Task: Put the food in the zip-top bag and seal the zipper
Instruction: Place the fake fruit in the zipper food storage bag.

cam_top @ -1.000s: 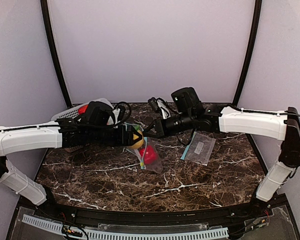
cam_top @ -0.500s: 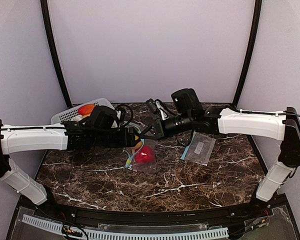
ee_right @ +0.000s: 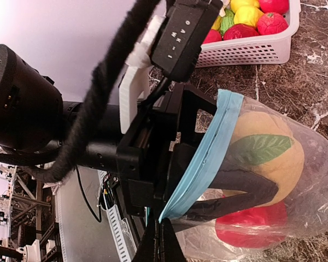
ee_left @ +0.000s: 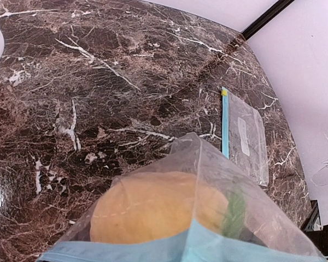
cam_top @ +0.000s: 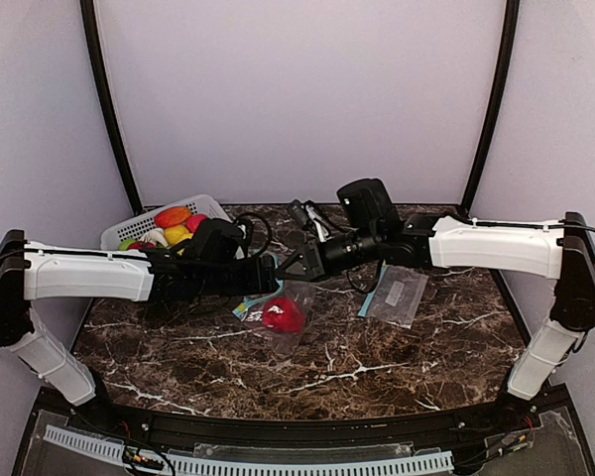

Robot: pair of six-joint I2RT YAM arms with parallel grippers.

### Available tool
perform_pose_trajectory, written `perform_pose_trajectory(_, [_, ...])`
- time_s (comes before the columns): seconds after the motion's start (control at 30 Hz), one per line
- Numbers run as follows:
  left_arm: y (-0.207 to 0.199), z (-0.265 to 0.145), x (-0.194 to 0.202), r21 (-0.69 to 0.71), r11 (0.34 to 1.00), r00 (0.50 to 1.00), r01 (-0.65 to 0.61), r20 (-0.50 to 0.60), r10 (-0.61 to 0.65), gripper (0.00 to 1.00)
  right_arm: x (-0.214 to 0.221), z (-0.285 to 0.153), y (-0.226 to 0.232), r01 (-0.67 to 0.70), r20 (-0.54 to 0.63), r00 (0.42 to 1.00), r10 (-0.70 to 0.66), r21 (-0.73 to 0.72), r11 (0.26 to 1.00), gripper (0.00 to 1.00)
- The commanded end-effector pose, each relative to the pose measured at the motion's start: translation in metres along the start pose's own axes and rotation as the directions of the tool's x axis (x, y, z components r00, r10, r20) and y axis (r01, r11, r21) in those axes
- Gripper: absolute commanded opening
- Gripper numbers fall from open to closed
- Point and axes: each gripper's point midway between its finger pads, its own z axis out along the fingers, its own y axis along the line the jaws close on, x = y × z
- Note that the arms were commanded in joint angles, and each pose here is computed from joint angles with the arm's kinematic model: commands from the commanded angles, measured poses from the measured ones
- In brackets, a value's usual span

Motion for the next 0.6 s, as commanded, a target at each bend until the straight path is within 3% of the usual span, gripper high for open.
perform_pose_trajectory(0.0, [0.004,0.007,0.006,-0.011,1.0,1.0,0.01,0.001,-0.01,0.77,0.002,0.005,0.007,0.015,-0.002,1.0,-0.015,-0.031,0.999,0.0])
perform_pose_trajectory(0.23, [0.0,0.008,0.009,0.014,1.0,1.0,0.01,-0.019,-0.01,0.92,0.003,0.005,0.006,0.017,0.0,1.0,-0.017,-0.025,1.0,0.0])
perform_pose_trajectory(0.57, [-0.018,-0.005,0.014,0.113,0.993,0.998,0.023,-0.064,-0.016,0.97,0.003,0.005,0.005,0.017,0.002,1.0,-0.017,-0.02,1.0,0.0])
